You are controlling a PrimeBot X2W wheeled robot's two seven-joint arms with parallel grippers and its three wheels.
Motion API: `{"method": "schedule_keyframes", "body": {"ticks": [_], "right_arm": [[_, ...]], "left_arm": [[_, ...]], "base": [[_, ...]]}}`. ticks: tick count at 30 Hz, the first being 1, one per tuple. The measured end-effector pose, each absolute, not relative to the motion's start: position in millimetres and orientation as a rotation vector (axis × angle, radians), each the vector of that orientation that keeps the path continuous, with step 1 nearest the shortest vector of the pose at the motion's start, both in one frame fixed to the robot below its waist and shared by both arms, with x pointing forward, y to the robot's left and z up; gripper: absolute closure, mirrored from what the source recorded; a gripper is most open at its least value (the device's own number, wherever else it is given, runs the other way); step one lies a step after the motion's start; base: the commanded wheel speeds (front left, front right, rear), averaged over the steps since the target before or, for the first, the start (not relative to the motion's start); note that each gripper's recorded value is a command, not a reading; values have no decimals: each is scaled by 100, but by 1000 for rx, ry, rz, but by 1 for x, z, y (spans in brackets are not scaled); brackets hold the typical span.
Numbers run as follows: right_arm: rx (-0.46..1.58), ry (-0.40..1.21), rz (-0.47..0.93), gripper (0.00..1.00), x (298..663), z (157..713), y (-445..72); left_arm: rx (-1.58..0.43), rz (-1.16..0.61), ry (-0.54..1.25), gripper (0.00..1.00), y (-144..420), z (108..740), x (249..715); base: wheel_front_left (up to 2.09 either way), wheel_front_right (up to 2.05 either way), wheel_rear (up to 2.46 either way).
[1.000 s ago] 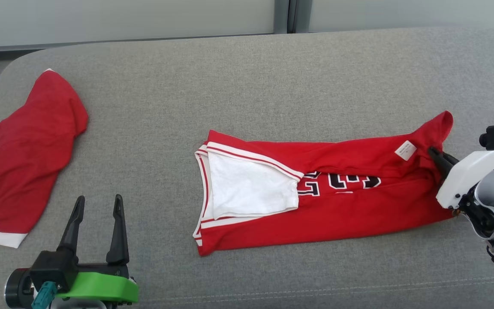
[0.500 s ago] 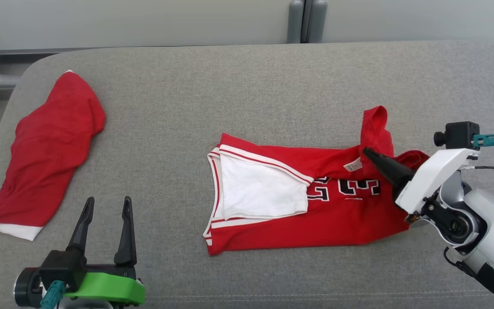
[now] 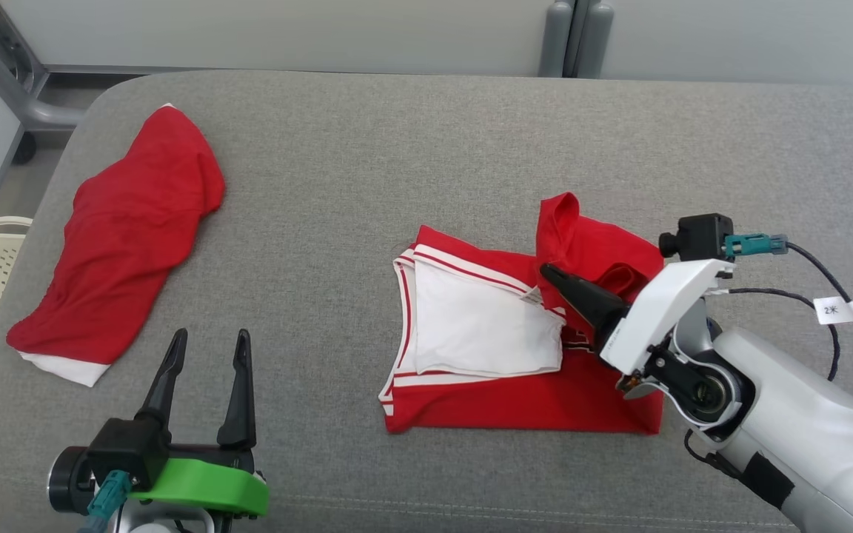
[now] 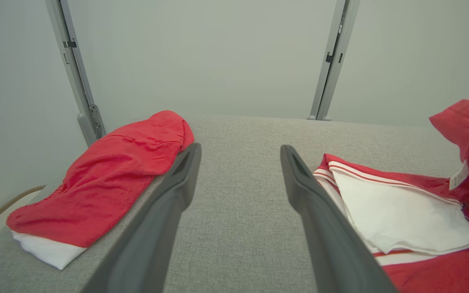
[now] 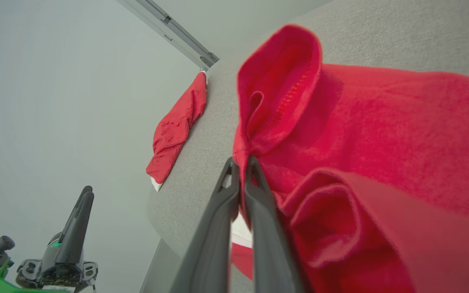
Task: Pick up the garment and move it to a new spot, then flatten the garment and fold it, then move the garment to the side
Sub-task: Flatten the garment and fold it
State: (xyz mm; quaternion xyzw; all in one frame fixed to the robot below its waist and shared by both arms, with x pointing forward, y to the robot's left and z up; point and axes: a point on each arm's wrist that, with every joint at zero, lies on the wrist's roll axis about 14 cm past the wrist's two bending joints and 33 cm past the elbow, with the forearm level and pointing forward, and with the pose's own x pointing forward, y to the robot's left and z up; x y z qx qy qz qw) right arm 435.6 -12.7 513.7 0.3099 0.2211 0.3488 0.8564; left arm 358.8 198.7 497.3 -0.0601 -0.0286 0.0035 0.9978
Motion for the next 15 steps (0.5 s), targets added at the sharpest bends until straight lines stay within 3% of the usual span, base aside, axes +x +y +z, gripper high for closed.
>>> {"method": "schedule_keyframes", "body": {"ticks": [15], "right_arm": [[668,516,787,100,439,502,50]], "left_arm": [[-139,19,-58,0,200,498,355]], "base": [[0,0,0]]}}
